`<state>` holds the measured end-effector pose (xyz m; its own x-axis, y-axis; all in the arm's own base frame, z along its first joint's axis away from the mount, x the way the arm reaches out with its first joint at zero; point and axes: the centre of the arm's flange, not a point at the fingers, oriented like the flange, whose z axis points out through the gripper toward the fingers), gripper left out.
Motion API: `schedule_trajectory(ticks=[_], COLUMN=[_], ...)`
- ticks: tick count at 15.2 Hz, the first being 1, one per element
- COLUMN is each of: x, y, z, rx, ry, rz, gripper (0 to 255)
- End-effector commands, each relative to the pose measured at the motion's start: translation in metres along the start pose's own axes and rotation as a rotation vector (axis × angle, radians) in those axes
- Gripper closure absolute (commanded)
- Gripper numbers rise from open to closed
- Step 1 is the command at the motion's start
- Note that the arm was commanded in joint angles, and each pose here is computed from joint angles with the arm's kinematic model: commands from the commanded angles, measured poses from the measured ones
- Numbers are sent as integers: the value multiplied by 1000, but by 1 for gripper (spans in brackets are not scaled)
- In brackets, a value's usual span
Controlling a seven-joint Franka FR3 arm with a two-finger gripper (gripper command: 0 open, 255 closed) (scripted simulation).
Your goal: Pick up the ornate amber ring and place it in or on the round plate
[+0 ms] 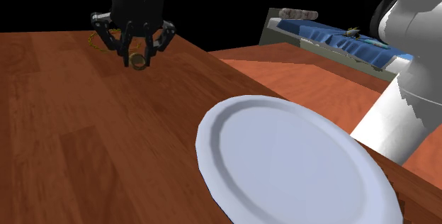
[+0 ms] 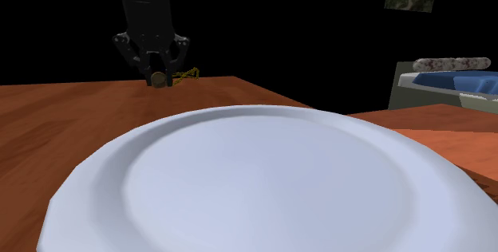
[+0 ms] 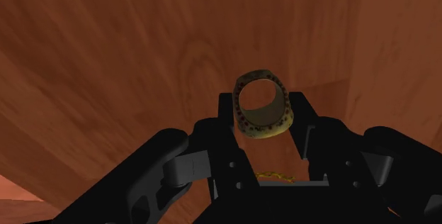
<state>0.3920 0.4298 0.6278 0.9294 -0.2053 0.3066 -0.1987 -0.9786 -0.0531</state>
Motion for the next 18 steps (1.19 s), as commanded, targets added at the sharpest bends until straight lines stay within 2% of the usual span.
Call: schedule_trajectory(ticks=[1,10,18], x=[4,17,-70], y=[0,-2,49], z=[-10,-52,-82], rx=[0,0,0], ry=[0,0,0], rz=[0,0,0], gripper=[255,255,255])
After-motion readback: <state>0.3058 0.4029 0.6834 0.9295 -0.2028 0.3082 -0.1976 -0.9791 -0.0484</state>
